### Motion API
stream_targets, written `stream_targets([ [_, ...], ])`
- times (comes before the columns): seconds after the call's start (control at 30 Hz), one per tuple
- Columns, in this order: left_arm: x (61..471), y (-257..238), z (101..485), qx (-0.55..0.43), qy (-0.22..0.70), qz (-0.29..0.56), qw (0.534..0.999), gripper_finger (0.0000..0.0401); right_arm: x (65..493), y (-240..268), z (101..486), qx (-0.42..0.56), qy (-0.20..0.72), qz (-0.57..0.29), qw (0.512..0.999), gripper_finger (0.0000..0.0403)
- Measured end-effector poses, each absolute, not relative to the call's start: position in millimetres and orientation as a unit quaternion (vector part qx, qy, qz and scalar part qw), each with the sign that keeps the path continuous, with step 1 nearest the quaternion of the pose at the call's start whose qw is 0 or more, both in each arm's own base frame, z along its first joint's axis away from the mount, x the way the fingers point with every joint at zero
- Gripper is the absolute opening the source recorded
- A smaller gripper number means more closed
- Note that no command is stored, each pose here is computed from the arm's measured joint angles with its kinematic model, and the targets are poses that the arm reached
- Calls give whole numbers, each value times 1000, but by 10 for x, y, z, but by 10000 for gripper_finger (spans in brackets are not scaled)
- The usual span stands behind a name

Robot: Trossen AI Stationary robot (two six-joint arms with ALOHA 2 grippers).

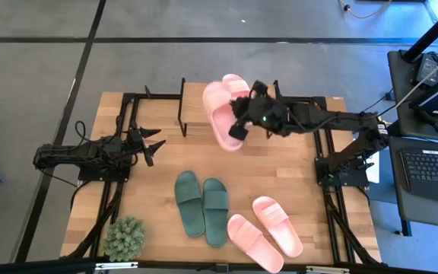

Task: Pick and place slides into the shelf
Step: Put the pink slide on the shelf

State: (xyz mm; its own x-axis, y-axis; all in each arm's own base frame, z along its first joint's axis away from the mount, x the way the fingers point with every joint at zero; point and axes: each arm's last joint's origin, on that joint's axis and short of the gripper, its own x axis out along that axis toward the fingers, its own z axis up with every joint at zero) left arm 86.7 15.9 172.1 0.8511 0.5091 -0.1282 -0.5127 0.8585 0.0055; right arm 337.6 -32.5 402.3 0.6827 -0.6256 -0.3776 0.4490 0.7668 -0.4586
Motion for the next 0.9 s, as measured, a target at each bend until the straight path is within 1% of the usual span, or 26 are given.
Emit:
stream_targets([
  [0.23, 867, 159, 1720, -14, 63, 266, 962, 225, 3366, -677, 4113, -186, 239, -342, 889, 8],
  [0.47, 867, 159, 1719, -14, 64, 266, 962, 224, 3409, -856, 4175, -222, 214, -364, 879, 8],
  [0.6, 866, 160, 1719, -14, 64, 266, 962, 224, 3595, -932, 4107, -254, 233, -358, 868, 8],
  [0.9, 861, 165, 1713, -11, 68, 278, 958, 224, 4089, -1196, 4010, -264, 327, -342, 840, 8],
])
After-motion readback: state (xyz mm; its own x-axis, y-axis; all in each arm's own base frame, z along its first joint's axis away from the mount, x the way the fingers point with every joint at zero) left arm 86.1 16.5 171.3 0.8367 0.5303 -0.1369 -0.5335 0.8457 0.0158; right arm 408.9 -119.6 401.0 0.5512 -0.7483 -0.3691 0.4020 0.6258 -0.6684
